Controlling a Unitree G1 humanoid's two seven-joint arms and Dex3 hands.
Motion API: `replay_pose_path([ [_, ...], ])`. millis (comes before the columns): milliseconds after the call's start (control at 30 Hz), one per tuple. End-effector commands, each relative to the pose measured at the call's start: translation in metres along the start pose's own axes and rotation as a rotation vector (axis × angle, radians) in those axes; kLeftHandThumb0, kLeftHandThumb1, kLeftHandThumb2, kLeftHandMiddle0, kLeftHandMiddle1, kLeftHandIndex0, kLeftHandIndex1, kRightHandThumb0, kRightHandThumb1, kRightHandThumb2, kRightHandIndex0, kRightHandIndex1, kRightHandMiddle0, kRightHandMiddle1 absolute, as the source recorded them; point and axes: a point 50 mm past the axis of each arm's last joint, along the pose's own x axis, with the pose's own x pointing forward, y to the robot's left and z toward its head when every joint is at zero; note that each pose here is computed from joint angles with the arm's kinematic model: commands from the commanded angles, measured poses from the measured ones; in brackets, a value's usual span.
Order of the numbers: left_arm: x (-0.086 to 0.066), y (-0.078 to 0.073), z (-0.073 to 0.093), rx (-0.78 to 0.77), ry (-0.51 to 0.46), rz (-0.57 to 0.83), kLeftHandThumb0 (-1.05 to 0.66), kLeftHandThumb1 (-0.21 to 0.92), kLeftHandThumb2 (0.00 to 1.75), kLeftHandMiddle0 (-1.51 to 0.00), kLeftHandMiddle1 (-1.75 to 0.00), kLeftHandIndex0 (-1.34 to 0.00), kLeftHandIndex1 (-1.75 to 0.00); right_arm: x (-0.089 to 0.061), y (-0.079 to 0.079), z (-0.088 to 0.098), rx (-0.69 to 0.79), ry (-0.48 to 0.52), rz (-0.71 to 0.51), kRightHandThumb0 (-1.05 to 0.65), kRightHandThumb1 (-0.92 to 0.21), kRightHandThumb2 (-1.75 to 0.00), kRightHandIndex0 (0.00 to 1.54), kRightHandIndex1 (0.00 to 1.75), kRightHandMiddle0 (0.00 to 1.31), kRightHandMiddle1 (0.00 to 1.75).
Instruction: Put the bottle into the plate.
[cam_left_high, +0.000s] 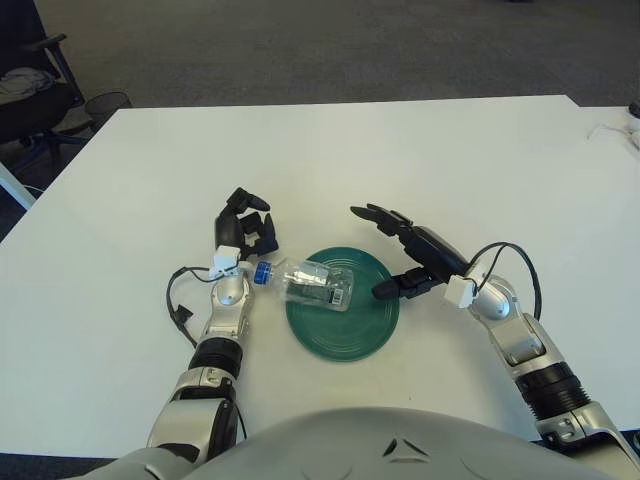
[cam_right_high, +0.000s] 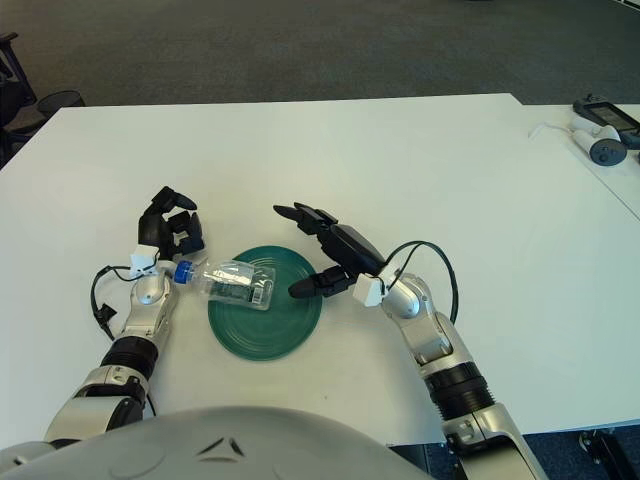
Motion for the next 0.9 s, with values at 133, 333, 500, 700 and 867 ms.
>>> replay_pose_path([
  [133, -0.0248, 0.0041, -0.0251, 0.012, 0.118, -0.003, -0.5, 0.23, 1.42, -1.22, -1.75, -0.67, -1.75, 0.0021, -0.0025, -0.0012, 0.006, -0.003, -0.001, -1.05, -0.92, -0.28, 0.07, 0.06, 0.0, 0.29],
  [333, -0.0239, 0.0032, -0.0247, 0.007, 0.12, -0.004, -0.5, 0.24, 1.41, -1.21, -1.75, -0.67, -1.75, 0.0025, -0.0032, -0.002, 0.006, -0.003, -0.002, -1.05, -0.92, -0.28, 0.07, 0.06, 0.0, 0.29],
  [500, -0.0231, 0.0022, -0.0246, 0.015, 0.125, -0.005, -0.5, 0.24, 1.41, -1.21, -1.75, -0.67, -1.75, 0.0026, -0.0039, -0.0028, 0.006, -0.002, -0.002, -1.05, -0.92, -0.28, 0.07, 0.06, 0.0, 0.29],
  [700, -0.0232, 0.0018, -0.0231, 0.025, 0.113, -0.002, -0.5, 0.23, 1.42, -1.23, -1.75, -0.68, -1.75, 0.0027, -0.004, -0.003, 0.006, -0.002, -0.002, -1.05, -0.92, -0.28, 0.07, 0.06, 0.0, 0.29],
  [867, -0.0233, 0.0014, -0.0229, 0.022, 0.112, -0.002, -0.5, 0.22, 1.43, -1.23, -1.75, -0.68, -1.75, 0.0027, -0.004, -0.003, 0.006, -0.002, -0.002, -1.05, -0.92, -0.28, 0.07, 0.06, 0.0, 0.29],
])
